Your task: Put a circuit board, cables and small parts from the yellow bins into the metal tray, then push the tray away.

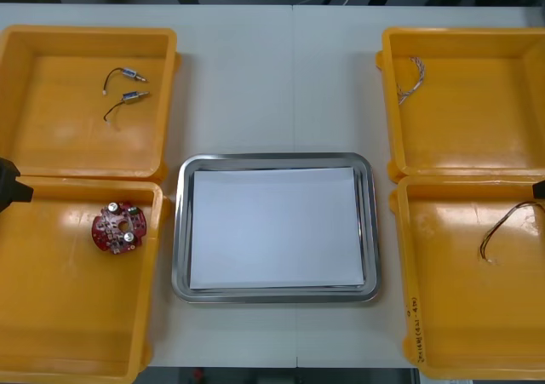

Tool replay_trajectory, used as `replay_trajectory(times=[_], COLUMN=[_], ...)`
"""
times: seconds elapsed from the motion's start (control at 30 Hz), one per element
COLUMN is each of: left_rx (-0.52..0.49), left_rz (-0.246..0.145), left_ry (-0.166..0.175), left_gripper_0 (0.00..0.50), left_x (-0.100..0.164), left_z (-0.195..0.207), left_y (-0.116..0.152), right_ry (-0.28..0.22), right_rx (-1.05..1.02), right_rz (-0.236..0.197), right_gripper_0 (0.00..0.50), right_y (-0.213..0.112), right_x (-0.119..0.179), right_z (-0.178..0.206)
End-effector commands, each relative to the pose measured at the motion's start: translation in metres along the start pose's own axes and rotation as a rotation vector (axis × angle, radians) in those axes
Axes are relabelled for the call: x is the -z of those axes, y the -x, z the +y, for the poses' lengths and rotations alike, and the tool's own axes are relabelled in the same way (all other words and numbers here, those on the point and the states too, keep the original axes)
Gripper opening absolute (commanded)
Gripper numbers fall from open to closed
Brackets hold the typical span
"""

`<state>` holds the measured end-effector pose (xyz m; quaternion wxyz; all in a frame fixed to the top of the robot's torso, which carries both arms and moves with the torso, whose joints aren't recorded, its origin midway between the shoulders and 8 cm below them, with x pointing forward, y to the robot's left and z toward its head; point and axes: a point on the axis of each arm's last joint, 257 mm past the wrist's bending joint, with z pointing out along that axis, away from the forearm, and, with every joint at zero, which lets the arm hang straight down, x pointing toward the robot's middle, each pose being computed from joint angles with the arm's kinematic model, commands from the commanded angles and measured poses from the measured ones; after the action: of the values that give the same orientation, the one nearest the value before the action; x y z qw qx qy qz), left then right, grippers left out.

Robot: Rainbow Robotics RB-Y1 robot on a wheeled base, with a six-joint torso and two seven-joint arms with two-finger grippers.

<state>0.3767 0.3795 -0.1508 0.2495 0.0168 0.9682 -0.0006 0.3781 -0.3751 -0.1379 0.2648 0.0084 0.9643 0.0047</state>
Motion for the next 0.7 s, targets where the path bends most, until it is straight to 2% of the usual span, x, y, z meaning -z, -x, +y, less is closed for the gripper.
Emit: replay_trajectory(times=[0.03,0.13,0.17,0.47,0.53,0.7], left_rx=[-0.001,-0.001,0.011,-0.021,-0.032,-0.117], left_rz=[-0.019,-0.019,0.014,0.029,0.03,0.035], left_ry=[0.063,0.063,0.049,0.06,0.057,0.068], left_gripper_0=[0.5,0.5,0.5,0.5,0.5,0.5], left_x=[0.015,0.015,0.005,0.004,0.004,0.003], left_z=[0.019,0.019,0.016,0.017,0.016,0.018], left_y=[0.002,0.002,-0.008,-0.01,-0.01,-0.01], right_ry=[0.018,0.018,0.018,0.016,0.016,0.017], right_rx=[-0.005,-0.005,-0.005,-0.009,-0.007,-0.013], right_rz=[-0.037,-0.037,-0.037,-0.029,-0.039,-0.04], right_gripper_0=[0.5,0.5,0.5,0.5,0.5,0.5], right_y=[0.01,0.01,0.01,0.007,0.011,0.013], right_x=[0.006,0.006,0.006,0.006,0.009,0.016], right_z=[0.014,0.014,0.014,0.012,0.013,0.012])
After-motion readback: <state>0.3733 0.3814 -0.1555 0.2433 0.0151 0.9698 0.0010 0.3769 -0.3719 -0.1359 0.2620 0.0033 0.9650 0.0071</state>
